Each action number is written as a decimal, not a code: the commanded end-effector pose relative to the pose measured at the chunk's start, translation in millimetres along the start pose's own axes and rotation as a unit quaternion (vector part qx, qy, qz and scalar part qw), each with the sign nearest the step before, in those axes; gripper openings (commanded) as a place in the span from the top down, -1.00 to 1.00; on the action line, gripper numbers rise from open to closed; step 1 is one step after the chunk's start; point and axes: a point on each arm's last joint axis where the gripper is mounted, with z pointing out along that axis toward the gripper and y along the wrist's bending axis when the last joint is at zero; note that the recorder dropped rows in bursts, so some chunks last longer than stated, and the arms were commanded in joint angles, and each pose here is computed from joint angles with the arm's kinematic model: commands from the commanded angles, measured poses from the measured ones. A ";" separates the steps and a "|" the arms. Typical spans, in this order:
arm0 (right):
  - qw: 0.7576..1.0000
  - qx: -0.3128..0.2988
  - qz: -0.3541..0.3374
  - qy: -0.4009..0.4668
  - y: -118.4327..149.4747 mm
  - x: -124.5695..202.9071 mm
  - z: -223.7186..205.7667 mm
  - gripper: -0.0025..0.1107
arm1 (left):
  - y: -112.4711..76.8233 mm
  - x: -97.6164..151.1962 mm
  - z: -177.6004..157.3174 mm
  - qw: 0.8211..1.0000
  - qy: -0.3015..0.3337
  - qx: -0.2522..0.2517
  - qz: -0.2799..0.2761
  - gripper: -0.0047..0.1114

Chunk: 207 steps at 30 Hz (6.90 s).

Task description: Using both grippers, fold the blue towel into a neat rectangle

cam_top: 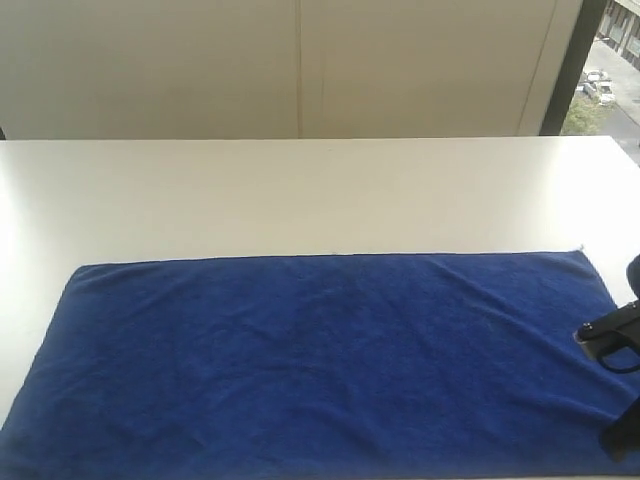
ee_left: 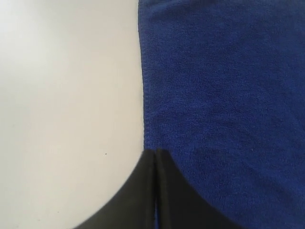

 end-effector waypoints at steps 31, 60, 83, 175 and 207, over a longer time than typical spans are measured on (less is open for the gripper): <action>0.951 -0.016 0.110 -0.289 -34.9 18.1 -118.8 0.96 | 0.2 -60.3 10.0 0.997 -0.070 -0.017 -0.004 0.92; 0.920 -0.031 0.141 -0.364 -39.3 45.8 -147.6 0.96 | -1.3 -156.7 203.8 0.966 0.214 0.067 0.127 0.92; 0.920 -0.030 0.138 -0.366 -39.3 45.7 -147.8 0.96 | -14.2 -156.1 230.1 0.974 0.155 0.087 0.137 0.92; 0.952 -0.154 0.145 -0.222 -83.4 -62.7 -1.6 0.25 | -24.0 -12.9 -46.0 0.993 -0.061 0.094 0.037 0.92; 0.952 -0.179 0.155 -0.192 -85.6 -68.9 2.0 0.60 | -24.0 -13.3 -46.1 0.993 -0.063 0.094 0.035 0.92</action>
